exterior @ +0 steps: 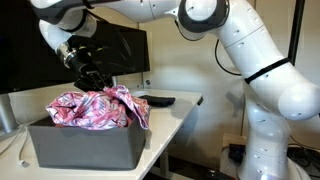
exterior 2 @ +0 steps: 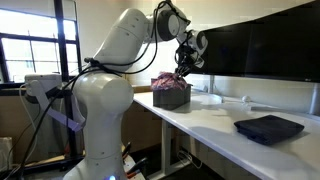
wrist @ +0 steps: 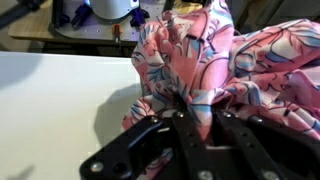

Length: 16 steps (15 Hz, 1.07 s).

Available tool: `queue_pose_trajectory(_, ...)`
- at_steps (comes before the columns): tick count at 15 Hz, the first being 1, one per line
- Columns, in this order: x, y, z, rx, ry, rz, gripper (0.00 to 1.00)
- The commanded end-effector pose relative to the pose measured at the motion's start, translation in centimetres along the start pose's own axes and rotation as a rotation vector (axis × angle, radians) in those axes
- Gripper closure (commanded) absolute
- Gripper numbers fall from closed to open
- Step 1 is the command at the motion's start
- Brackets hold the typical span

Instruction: Pick up the clothes and put them in the box

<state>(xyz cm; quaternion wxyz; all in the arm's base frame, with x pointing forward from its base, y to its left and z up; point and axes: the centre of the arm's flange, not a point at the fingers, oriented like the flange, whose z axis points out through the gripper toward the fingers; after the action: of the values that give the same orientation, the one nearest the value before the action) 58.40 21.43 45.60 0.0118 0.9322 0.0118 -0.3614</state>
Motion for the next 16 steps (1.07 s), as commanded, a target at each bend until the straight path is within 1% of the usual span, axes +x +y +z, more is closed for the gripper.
queue_pose_trajectory(1,0.9,-2.1,1.0,-0.068,0.032,-0.022,0.93)
queue_pose_trajectory(4,1.9,-4.2,1.8,-0.134,0.047,-0.024,0.93)
queue_pose_trajectory(9,4.7,-5.0,4.6,-0.215,0.016,0.014,0.93)
queue_pose_trajectory(13,6.5,-4.7,6.3,-0.246,-0.008,0.038,0.93)
queue_pose_trajectory(15,6.4,-4.7,6.1,-0.244,0.003,0.037,0.93)
queue_pose_trajectory(16,6.1,-4.7,5.5,-0.236,0.023,0.037,0.94)
